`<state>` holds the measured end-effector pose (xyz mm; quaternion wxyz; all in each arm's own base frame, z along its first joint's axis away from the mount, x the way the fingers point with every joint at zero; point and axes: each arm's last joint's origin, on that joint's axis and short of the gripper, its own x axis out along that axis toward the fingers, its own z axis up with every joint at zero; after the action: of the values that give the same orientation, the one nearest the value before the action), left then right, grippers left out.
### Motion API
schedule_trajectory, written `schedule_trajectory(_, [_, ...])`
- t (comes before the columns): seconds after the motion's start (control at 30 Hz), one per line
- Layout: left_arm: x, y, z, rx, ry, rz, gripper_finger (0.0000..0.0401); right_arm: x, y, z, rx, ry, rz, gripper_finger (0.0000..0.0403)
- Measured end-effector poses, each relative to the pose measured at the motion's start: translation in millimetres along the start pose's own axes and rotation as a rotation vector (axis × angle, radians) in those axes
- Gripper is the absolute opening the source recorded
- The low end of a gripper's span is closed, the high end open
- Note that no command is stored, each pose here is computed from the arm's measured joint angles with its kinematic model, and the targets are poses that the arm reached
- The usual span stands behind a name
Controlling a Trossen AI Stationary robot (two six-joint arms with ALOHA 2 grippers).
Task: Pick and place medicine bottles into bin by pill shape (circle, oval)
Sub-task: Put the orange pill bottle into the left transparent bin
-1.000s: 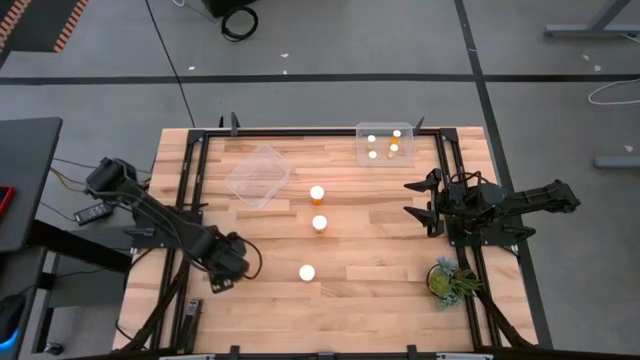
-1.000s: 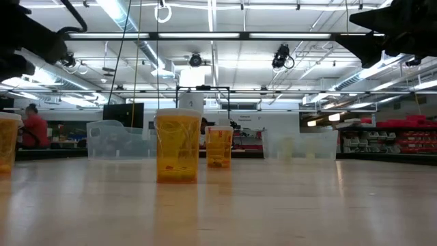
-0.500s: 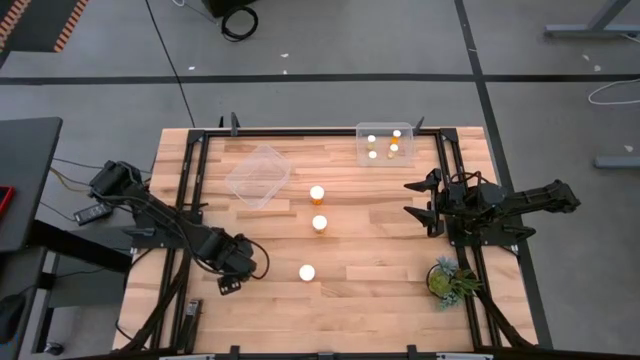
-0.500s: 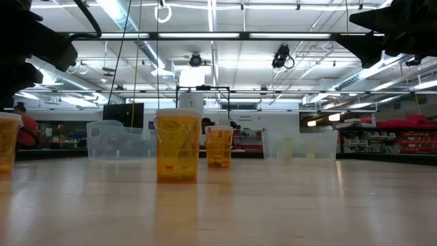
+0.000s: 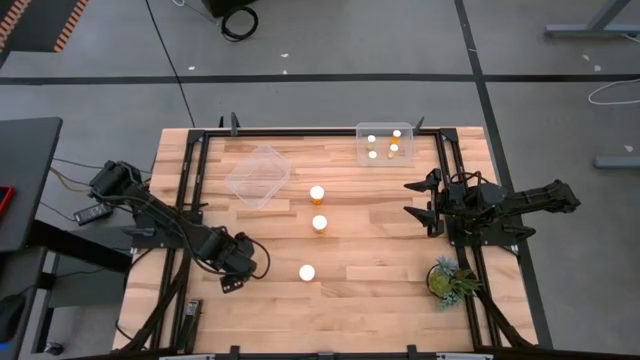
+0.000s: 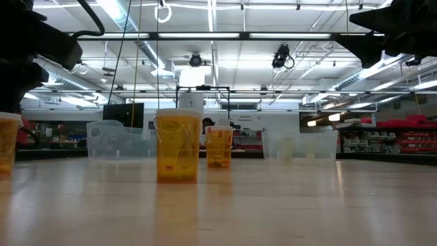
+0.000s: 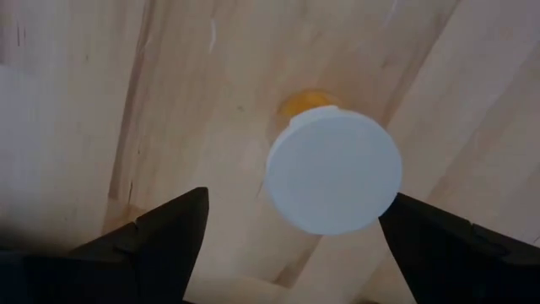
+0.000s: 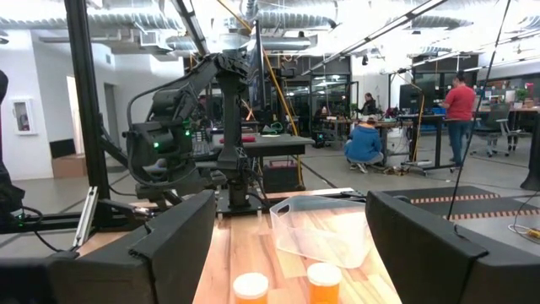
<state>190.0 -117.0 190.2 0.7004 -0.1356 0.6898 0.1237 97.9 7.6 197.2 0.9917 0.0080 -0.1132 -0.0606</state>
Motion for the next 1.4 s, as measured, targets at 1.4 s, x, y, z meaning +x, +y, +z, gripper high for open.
schedule_trajectory(1.4, [-0.2, -2.3, 6.1, 0.071, -0.093, 0.000, 0.0232, 0.0, 0.0, 0.0, 0.000, 0.000, 0.000, 0.0314])
